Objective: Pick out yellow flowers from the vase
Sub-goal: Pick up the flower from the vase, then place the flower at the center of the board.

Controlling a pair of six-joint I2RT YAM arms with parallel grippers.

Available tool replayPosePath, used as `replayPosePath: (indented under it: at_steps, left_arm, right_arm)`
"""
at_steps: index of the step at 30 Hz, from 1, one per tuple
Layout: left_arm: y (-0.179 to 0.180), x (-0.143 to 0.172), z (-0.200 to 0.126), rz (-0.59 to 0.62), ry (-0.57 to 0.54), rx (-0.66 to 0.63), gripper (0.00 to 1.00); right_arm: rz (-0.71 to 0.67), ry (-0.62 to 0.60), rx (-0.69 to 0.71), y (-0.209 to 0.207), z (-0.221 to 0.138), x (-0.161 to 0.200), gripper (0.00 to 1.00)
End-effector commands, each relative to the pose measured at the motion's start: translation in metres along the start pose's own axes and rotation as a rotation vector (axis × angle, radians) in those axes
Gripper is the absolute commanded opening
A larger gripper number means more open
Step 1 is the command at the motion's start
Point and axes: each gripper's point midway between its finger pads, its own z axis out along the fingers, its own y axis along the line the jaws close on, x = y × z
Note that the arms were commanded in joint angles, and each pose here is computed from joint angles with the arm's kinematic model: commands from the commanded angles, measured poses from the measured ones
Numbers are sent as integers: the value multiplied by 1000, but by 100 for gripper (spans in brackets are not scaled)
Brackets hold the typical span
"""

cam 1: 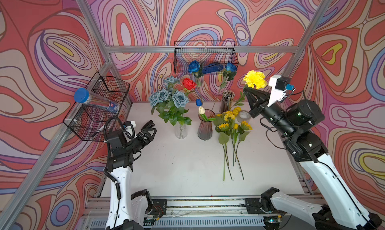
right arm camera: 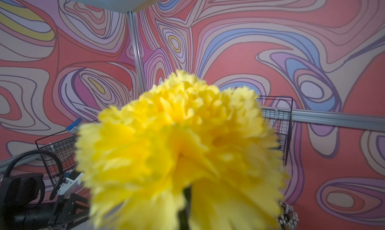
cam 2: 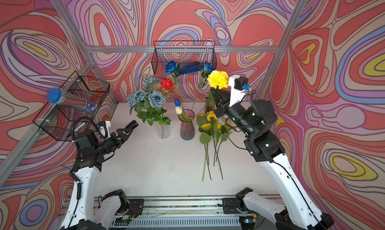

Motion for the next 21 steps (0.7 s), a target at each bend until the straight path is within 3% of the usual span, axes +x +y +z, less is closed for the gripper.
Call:
replayPosePath:
  at_steps: [1, 4, 11, 21]
  left_arm:
    - [2, 0, 1, -2, -3, 10, 77]
    - [2, 0, 0, -2, -6, 7, 77]
    - [4, 0, 1, -4, -3, 4, 77]
    - [2, -4, 3, 8, -14, 16, 77]
  right_arm:
    - [27, 152, 133, -21, -18, 41, 0]
    - [43, 263, 224, -36, -29, 73, 0]
    - [96, 439, 248, -40, -31, 128, 0]
    - [152, 602, 221, -37, -17, 174, 0]
